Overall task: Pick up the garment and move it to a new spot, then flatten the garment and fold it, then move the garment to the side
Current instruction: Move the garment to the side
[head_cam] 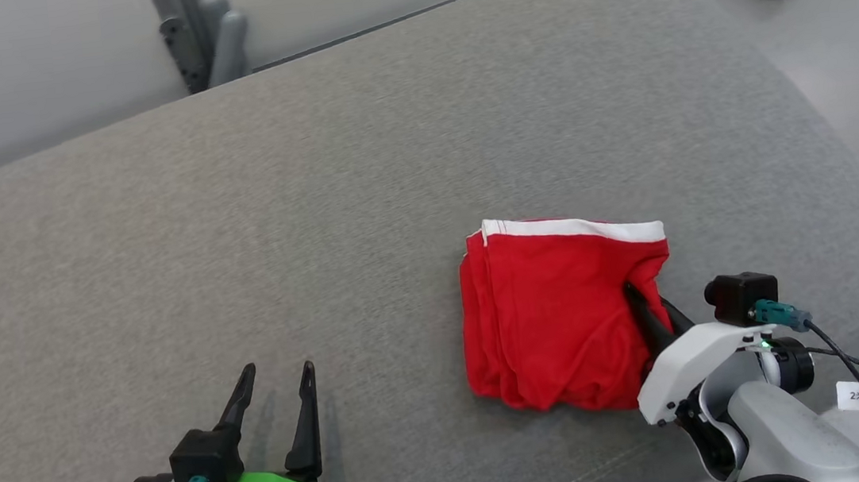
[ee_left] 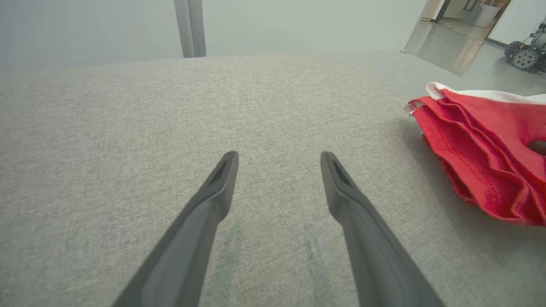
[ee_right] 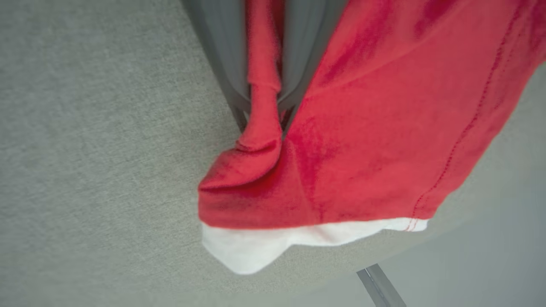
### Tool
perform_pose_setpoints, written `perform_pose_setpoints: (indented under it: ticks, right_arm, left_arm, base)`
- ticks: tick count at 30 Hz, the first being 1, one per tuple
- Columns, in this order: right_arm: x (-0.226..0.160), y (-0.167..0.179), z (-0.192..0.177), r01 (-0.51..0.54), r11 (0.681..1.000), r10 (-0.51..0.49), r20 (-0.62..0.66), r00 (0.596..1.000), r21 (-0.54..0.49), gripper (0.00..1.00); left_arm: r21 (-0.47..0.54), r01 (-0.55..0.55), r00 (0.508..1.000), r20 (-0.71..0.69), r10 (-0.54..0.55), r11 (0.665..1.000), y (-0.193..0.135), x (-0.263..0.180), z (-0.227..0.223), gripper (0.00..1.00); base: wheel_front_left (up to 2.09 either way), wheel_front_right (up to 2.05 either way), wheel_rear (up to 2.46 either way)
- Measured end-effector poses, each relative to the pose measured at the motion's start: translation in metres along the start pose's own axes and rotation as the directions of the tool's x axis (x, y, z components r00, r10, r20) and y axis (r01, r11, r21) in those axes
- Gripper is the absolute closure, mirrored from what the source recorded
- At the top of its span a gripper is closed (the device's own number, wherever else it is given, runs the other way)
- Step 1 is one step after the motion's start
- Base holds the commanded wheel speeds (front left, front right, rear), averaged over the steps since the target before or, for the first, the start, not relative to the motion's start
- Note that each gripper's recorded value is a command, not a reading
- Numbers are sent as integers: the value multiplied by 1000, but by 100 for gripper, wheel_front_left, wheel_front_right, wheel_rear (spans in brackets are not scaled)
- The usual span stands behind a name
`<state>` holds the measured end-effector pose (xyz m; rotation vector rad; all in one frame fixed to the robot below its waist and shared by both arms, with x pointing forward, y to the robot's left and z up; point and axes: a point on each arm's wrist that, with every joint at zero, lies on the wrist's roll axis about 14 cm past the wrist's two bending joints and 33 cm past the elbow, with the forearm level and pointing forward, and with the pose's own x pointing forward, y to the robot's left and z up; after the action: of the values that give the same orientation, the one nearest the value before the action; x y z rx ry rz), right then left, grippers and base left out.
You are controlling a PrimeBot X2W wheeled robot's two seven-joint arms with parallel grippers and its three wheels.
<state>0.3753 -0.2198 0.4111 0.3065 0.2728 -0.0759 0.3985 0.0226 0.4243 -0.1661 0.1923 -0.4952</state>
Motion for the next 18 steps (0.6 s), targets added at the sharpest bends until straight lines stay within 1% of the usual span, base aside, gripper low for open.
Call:
perform_pose_setpoints:
  ticks: [3, 6, 9, 12, 15, 18]
  right_arm:
    - [-17, -18, 8, 50, 999, -51, 31, 998, 9, 100]
    - [-32, -32, 15, 89, 996, -89, 58, 994, 10, 100]
    - [-40, -40, 21, 107, 994, -107, 75, 991, -4, 100]
    - [-32, -42, 38, 104, 994, -101, 104, 989, -24, 100]
    - [-16, -40, 67, 90, 995, -81, 158, 984, -49, 100]
    - [-1, -47, 94, 100, 990, -79, 189, 979, -104, 100]
  left_arm:
    - [9, 87, 996, -5, -87, 996, -27, 12, 0, 0]
    - [23, 168, 986, -9, -167, 986, -53, 23, 0, 0]
    - [43, 217, 976, -12, -216, 975, -69, 29, 1, 0]
    - [67, 212, 977, -12, -212, 975, -66, 35, 1, 0]
    - [96, 201, 979, 15, -203, 975, -60, 43, 11, 0]
    - [125, 193, 980, 27, -198, 973, -52, 49, 15, 0]
  base:
    - [0, 0, 0]
    - [0, 0, 0]
    - [0, 0, 0]
    - [0, 0, 0]
    - [0, 0, 0]
    - [0, 0, 0]
